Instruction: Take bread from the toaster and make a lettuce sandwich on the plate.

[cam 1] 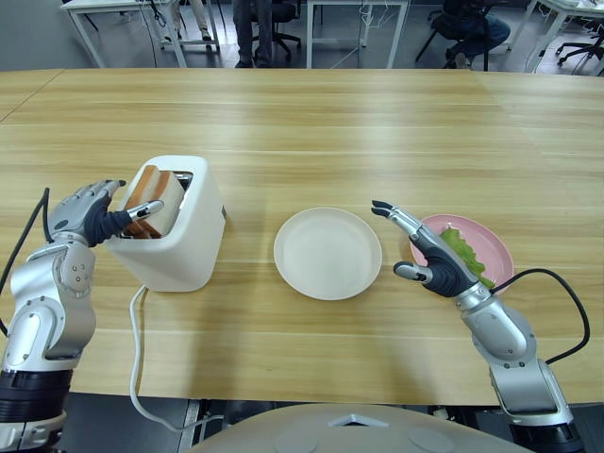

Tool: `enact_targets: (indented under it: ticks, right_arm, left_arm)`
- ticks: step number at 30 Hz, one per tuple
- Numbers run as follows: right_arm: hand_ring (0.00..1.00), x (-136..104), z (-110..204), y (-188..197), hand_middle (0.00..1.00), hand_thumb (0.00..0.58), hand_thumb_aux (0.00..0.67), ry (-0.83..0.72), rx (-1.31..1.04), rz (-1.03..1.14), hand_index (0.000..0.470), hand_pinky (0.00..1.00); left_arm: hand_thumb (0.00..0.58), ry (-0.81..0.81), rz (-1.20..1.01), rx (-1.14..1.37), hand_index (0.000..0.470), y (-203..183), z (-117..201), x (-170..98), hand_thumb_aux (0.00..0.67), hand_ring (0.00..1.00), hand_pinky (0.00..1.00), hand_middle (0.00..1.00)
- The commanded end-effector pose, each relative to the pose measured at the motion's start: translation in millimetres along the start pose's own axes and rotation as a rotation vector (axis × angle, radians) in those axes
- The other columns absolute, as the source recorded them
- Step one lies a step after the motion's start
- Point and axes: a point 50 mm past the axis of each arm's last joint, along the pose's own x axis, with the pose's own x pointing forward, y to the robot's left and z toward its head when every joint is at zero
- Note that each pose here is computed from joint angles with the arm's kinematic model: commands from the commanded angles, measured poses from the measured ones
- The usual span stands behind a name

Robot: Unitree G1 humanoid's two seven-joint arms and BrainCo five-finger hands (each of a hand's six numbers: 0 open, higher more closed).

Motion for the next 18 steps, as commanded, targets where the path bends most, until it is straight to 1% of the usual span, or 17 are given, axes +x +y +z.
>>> enact_targets:
  ticks: [1, 6, 12, 18]
  right_arm:
    - [0.0, 1.1, 1.8, -0.2, 0.0, 0.0, 0.0, -0.004, -0.002, 0.008, 0.0, 0.0]
    - [0.0, 1.7, 1.7, -0.9, 0.0, 0.0, 0.0, -0.007, -0.003, 0.011, 0.0, 0.0]
    - [0.0, 1.9, 2.2, -1.0, 0.0, 0.0, 0.0, -0.01, -0.005, 0.016, 0.0, 0.0]
    - [0.0, 1.7, 2.6, -1.6, 0.0, 0.0, 0.0, -0.012, -0.009, 0.015, 0.0, 0.0]
  left_arm:
    - [0.0, 0.063, 0.034, 0.001, 0.0, 2.7, -13.9, 1.4, 0.0, 0.0, 0.0, 0.0]
    - [0.0, 0.092, 0.041, 0.044, 0.0, -1.8, -20.8, 0.5, 0.0, 0.0, 0.0, 0.0]
    - [0.0, 0.139, 0.075, 0.114, 0.0, 3.6, -29.0, 1.5, 0.0, 0.0, 0.0, 0.0]
    - [0.0, 0.103, 0.049, 0.172, 0.0, -1.6, -20.0, 2.2, 0.0, 0.0, 0.0, 0.0]
